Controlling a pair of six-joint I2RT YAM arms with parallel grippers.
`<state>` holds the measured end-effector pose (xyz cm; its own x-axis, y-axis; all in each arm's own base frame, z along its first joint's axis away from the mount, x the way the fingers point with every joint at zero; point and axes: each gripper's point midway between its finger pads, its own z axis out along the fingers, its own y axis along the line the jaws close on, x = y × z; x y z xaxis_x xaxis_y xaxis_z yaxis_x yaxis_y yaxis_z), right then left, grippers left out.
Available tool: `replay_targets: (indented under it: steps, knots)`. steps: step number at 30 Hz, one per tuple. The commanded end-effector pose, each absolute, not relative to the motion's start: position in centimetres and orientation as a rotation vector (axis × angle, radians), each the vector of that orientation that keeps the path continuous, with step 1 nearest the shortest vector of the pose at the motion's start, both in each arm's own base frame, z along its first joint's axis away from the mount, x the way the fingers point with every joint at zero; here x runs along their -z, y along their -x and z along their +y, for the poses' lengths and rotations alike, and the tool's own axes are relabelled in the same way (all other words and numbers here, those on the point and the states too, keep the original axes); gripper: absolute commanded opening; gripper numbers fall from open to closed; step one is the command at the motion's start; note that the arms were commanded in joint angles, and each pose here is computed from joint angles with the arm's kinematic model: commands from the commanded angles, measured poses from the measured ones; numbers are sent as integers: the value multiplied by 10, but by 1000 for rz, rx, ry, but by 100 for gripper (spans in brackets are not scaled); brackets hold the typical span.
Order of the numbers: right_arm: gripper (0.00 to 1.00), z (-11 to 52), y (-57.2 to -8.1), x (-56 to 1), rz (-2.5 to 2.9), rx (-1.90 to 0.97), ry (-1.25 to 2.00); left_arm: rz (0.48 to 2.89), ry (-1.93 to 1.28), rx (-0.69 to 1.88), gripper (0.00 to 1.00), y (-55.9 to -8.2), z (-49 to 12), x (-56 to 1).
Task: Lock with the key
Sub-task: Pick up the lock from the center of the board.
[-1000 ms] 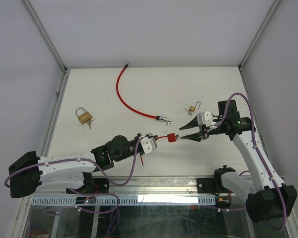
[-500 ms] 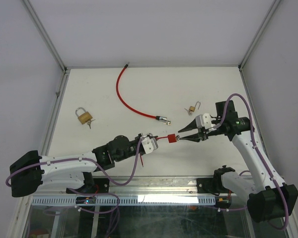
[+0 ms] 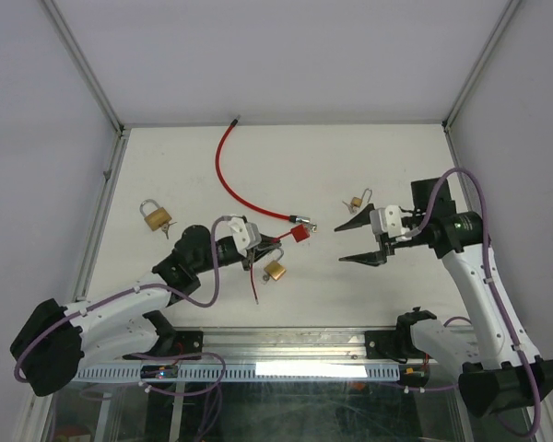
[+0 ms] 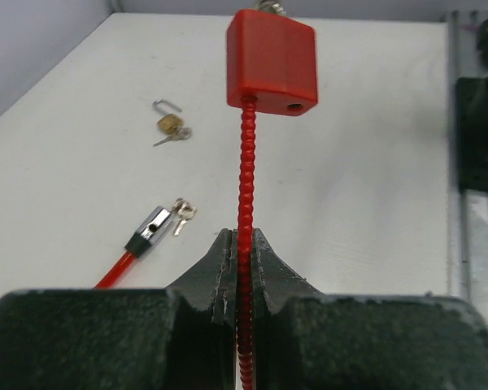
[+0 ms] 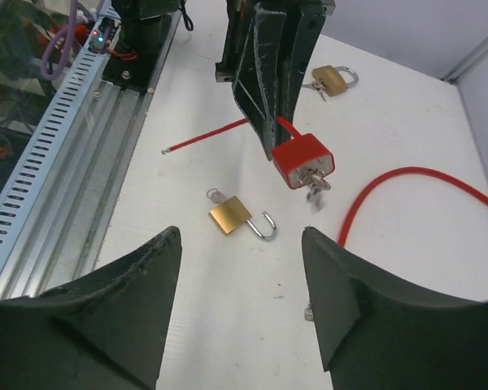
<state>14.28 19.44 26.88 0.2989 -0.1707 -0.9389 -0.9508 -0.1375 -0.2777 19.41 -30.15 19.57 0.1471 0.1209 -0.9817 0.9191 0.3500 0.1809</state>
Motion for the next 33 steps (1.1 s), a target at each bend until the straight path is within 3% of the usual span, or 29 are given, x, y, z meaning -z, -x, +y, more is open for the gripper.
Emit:
replay_targets:
  steps: [1, 7, 15, 33]
  knots:
    - [66, 188, -148, -296, 1019, -818, 1599, 1090, -1198, 1213, 0, -138, -304, -238]
    - [80, 193, -177, -305, 877, -682, 1646, 953, -1414, 1503, 0, -100, -301, -255]
    - [87, 212, -177, -325, 595, -744, 1620, 839, -1512, 1563, 0, -93, -300, -275]
    - [72, 261, -113, -324, 371, -1017, 1712, 829, -1501, 1692, 0, -100, -311, -283]
